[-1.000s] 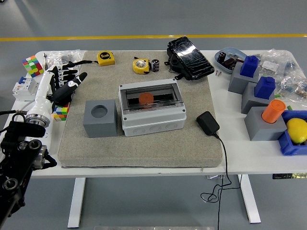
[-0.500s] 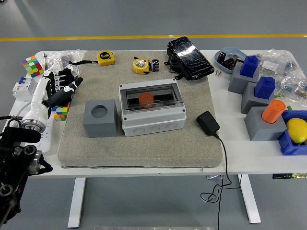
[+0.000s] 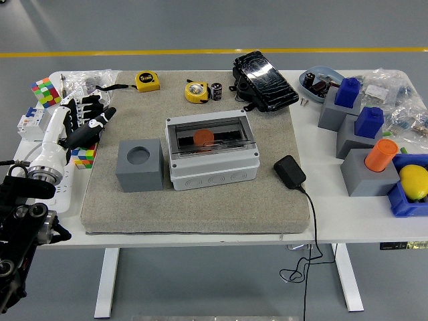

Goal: Fetch the battery,place it into the box,close the lid of the box

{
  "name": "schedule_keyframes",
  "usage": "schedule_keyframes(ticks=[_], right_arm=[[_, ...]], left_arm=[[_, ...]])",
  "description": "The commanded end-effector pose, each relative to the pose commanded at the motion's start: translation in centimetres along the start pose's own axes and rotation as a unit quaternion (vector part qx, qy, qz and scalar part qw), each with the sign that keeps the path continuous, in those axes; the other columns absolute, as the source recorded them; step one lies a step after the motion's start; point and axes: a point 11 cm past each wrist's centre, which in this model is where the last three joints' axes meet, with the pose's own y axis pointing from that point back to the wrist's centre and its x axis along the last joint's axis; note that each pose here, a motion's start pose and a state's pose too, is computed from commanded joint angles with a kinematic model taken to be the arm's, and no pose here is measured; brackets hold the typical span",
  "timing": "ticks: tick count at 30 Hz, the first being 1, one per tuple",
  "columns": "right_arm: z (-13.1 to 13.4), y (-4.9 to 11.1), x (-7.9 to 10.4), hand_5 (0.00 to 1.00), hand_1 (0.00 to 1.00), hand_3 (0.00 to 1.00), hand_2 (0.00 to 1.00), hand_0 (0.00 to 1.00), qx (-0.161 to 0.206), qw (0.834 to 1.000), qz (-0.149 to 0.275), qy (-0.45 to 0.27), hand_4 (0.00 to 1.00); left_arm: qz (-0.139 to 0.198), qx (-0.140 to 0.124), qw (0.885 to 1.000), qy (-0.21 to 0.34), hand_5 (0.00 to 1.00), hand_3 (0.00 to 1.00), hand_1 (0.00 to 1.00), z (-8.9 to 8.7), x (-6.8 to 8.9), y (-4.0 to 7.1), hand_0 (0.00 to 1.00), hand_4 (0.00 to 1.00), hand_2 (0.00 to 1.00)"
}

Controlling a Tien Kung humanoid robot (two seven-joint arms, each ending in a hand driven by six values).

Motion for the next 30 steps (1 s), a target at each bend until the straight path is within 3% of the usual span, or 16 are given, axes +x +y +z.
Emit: schedule_keyframes(ticks=[18,30], right_arm=[[-0.9,0.1,0.7,0.486,0.600,0.546,0.587,0.544,0.006,1.000,0.005,0.004,0.926],[-0.8,0.1,1.2,0.487,0.601,0.547,0.589,0.543,0.002,1.000,0.009,-0.001,0.926]], left_arm=[[-0.013,-0.016,1.000,0.003,0.474,0.729,0.700,1.2,-0.4,-0.4,0.614,0.998,0.695],[-0.022,-0.010,1.000,0.001,0.480,0.732,0.699,0.7,-1.0,-0.1,0.609,0.998,0.694]])
